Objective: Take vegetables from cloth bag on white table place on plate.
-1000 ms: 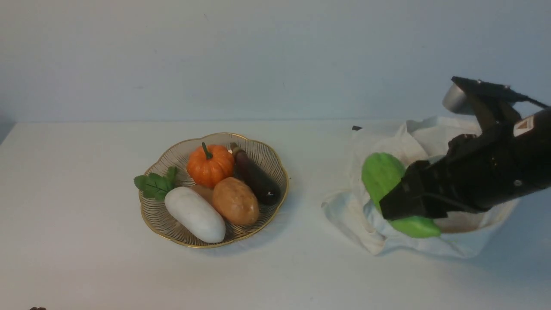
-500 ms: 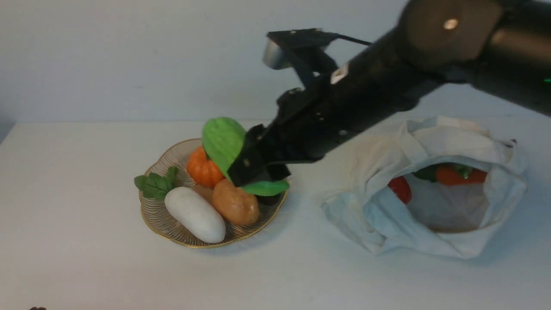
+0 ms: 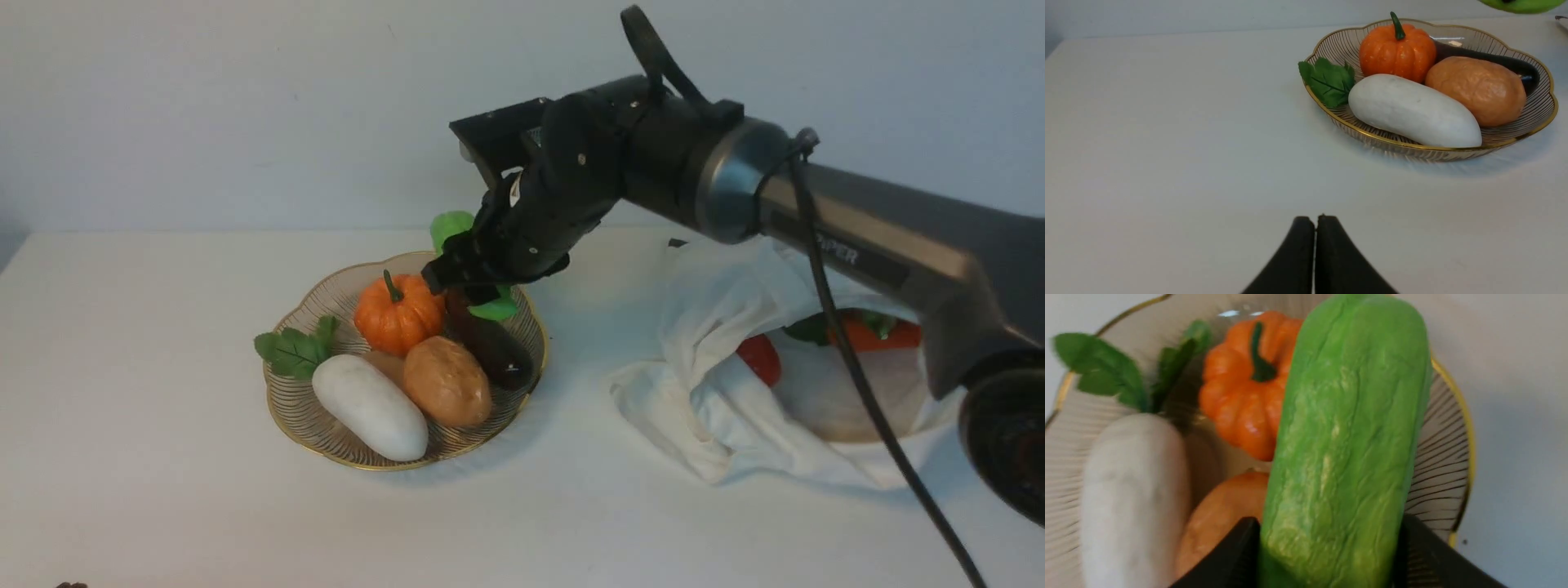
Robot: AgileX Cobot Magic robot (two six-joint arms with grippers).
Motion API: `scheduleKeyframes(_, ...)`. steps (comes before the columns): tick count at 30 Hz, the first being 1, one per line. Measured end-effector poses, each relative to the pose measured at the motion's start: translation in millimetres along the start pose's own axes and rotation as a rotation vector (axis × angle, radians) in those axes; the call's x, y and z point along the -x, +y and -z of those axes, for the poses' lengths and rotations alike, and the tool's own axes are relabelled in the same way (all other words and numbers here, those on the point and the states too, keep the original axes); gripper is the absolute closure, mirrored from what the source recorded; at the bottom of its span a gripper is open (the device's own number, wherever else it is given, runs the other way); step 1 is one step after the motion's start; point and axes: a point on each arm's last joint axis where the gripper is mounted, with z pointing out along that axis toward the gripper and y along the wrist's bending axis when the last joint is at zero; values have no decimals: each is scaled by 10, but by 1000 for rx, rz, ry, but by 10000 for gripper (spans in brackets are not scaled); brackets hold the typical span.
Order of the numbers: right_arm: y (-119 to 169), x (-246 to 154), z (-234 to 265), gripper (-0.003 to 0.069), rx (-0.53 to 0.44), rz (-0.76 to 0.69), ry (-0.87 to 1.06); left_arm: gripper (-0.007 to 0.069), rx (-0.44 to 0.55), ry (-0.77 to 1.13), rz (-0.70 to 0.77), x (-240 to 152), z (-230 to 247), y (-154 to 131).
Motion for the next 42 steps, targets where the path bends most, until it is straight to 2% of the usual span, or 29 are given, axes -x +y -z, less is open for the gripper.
scheduleKeyframes(6,-104,-34,-184,270,-10,-37,11,633,0,0,0,0,0,0)
scheduleKeyframes(10,-81,-33,-204,217,4,-41,4,633,0,0,0,0,0,0)
scheduleKeyframes(12,-81,-33,-204,148,4,-39,4,633,0,0,0,0,0,0)
scheduleKeyframes(17,-82,-54,-204,67,2,-37,27,633,0,0,0,0,0,0)
scheduleKeyframes(21,-79,-8,-91,69,-10,-18,65,633,0,0,0,0,0,0)
scheduleKeyframes(25,-75,134,267,167,-45,21,66,633,0,0,0,0,0,0)
scheduleKeyframes(26,-64,270,669,299,-71,44,32,633,0,0,0,0,0,0)
scheduleKeyframes(28,-39,377,1135,447,-84,53,-30,633,0,0,0,0,0,0)
scheduleKeyframes(29,-38,378,1140,447,-84,53,-28,633,0,0,0,0,0,0)
scheduleKeyframes(31,-12,444,1735,607,-100,44,-121,633,0,0,0,0,0,0)
scheduleKeyframes(32,-11,445,1785,607,-102,42,-128,633,0,0,0,0,0,0)
scheduleKeyframes(34,-6,441,2348,657,-129,21,-229,633,0,0,0,0,0,0)
scheduleKeyframes(38,-24,261,3177,671,-185,-1,-365,633,0,0,0,0,0,0)
scheduleKeyframes(39,-23,252,3224,671,-187,-3,-375,633,0,0,0,0,0,0)
scheduleKeyframes(42,-47,-72,3747,673,-215,-21,-435,633,0,0,0,0,0,0)
